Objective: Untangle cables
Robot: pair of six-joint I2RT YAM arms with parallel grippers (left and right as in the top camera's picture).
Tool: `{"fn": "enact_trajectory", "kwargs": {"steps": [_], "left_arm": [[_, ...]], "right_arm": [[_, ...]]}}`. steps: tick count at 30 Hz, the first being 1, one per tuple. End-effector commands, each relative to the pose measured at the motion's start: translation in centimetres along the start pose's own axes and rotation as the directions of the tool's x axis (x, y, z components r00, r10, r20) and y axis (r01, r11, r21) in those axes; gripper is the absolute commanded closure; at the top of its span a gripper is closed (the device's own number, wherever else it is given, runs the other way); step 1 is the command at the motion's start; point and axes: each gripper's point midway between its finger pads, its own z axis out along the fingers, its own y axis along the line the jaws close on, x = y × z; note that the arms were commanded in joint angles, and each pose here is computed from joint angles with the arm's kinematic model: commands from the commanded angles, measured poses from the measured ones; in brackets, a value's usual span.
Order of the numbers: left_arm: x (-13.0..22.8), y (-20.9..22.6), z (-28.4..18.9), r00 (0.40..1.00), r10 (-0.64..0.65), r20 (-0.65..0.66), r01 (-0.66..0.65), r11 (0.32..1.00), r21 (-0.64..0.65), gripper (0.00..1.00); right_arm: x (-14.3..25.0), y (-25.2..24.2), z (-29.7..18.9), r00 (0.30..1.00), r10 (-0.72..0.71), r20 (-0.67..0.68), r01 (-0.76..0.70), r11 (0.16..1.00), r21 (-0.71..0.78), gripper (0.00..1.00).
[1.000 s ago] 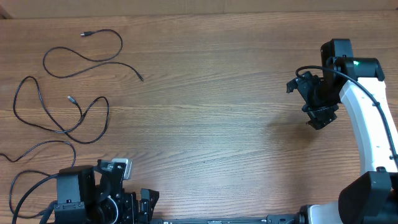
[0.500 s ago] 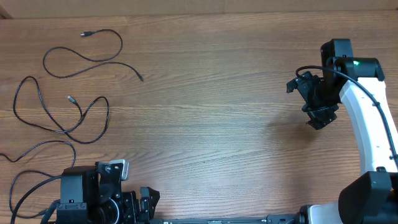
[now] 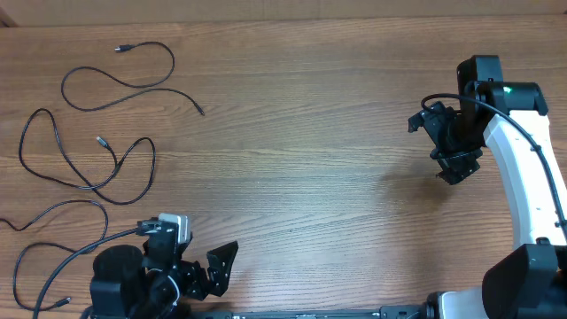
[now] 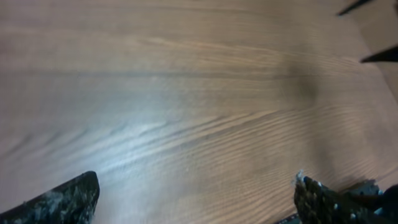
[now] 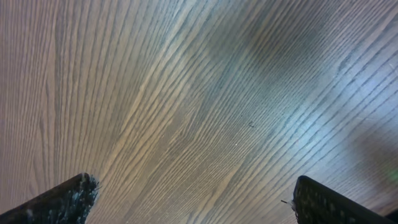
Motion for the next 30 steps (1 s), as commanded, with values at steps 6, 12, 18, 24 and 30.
{"fn": "enact_trajectory", "kwargs": {"steps": [6, 12, 18, 24, 30], "left_arm": [[-0.9, -1.2, 1.9, 0.941, 0.255, 0.222, -0.283, 0.953, 0.104, 0.01], [-1.0, -0.7, 3.1, 0.923, 0.276, 0.267, -0.311, 0.945, 0.1, 0.0], [-0.7, 0.1, 3.4, 0.915, 0.283, 0.288, -0.313, 0.948, 0.064, 0.01], [-1.3, 0.3, 3.3, 0.84, 0.426, 0.336, -0.449, 0.894, -0.01, 0.0], [-4.0, 0.3, 2.1, 0.752, 0.499, 0.431, -0.501, 0.857, -0.119, 0.0]], "right_arm": [[-0.3, 0.3, -0.7, 1.0, -0.005, 0.017, 0.006, 1.0, -0.02, 0.0], [-0.3, 0.3, -0.7, 1.0, -0.005, 0.017, 0.006, 1.0, -0.02, 0.0], [-0.3, 0.4, -0.7, 1.0, -0.005, 0.017, 0.006, 1.0, -0.02, 0.0], [-0.3, 0.4, -0.7, 1.0, -0.005, 0.017, 0.005, 1.0, -0.021, 0.0], [-0.3, 0.4, -0.7, 1.0, -0.005, 0.017, 0.006, 1.0, -0.021, 0.0]]}}
